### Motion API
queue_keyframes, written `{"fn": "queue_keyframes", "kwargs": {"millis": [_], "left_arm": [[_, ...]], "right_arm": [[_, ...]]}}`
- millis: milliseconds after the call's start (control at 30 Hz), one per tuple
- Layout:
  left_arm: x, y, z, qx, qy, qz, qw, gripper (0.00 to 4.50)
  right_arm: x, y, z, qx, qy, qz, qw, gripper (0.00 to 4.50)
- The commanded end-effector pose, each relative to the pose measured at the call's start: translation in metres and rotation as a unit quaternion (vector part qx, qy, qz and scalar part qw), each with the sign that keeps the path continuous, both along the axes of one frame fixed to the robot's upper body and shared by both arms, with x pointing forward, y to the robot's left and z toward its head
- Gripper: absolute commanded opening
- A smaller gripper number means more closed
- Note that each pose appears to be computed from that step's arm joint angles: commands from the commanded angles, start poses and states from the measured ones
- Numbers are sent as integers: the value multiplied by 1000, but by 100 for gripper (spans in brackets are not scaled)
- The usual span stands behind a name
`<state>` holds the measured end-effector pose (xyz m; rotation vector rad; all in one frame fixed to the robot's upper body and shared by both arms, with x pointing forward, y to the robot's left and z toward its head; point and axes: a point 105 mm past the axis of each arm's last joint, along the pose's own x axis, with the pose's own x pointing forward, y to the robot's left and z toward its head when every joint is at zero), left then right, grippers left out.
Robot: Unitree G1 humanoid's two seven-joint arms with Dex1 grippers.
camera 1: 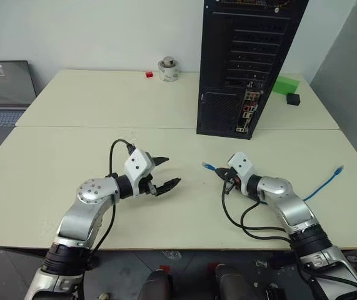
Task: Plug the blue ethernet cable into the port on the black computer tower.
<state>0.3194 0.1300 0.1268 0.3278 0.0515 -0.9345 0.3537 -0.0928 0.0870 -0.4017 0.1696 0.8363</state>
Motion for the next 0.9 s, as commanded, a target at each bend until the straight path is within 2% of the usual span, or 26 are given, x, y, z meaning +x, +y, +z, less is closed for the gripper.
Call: {"fn": "queue_keyframes", "kwargs": {"millis": [33,333,733,900], "left_arm": [[0,-5,7,8,-21,-26,999,404],[-11,-13,1,41,6,-118,992,404],[-21,-17,-6,76,36,-193,978,404],[-21,-21,-8,74,38,-195,977,404]], "right_arm": [[-14,15,24,1,-34,62,998,5],[-53,34,39,-38,-23,201,979,5],[-63,38,41,-68,-21,247,966,5],[-67,41,44,-66,-23,255,964,5]]}}
